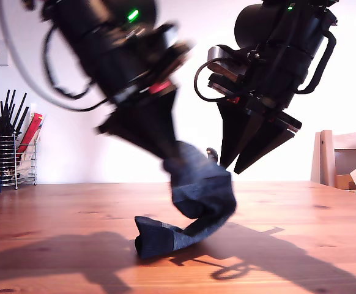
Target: Fold the socks in front of you. After folding them, place them to the right side.
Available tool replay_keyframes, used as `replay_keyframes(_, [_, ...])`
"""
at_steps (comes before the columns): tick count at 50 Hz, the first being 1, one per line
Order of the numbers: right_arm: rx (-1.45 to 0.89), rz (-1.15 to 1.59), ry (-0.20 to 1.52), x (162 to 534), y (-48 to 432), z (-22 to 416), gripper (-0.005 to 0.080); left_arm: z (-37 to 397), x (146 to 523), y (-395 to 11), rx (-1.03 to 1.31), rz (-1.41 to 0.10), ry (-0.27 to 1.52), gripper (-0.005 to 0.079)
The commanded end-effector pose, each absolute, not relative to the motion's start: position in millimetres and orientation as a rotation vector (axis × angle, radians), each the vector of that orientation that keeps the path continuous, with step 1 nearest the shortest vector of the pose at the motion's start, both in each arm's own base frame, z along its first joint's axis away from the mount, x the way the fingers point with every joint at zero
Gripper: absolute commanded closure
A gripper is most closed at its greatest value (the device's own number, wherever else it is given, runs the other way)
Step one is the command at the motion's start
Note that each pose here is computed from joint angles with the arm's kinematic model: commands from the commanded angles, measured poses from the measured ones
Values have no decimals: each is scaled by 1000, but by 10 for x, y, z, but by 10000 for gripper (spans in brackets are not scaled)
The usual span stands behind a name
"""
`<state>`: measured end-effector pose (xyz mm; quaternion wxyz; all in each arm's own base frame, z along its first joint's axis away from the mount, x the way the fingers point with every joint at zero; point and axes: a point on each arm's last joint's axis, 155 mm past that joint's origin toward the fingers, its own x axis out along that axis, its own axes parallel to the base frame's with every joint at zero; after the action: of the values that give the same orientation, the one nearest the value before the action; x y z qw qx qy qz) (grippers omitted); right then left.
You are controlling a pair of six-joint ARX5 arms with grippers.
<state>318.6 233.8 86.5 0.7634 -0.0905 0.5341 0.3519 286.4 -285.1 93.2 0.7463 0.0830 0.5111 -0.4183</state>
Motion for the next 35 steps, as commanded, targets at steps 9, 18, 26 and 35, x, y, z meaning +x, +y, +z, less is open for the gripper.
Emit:
replay_keyframes(9, [-209, 802, 1155, 3145, 2484, 785, 522, 564, 2685, -2807, 179, -960, 1260, 766])
replay_keyframes(18, [-217, 823, 1110, 3181, 2591, 828, 522, 299, 2621, -2729, 195, -946, 1352, 766])
replay_keyframes(26, [-216, 847, 1059, 3232, 2692, 886, 523, 174, 2626, -2658, 193, -927, 1393, 766])
replay_keyframes(35, [-199, 874, 1028, 3309, 2796, 851, 525, 162, 2624, -2592, 194, -922, 1409, 766])
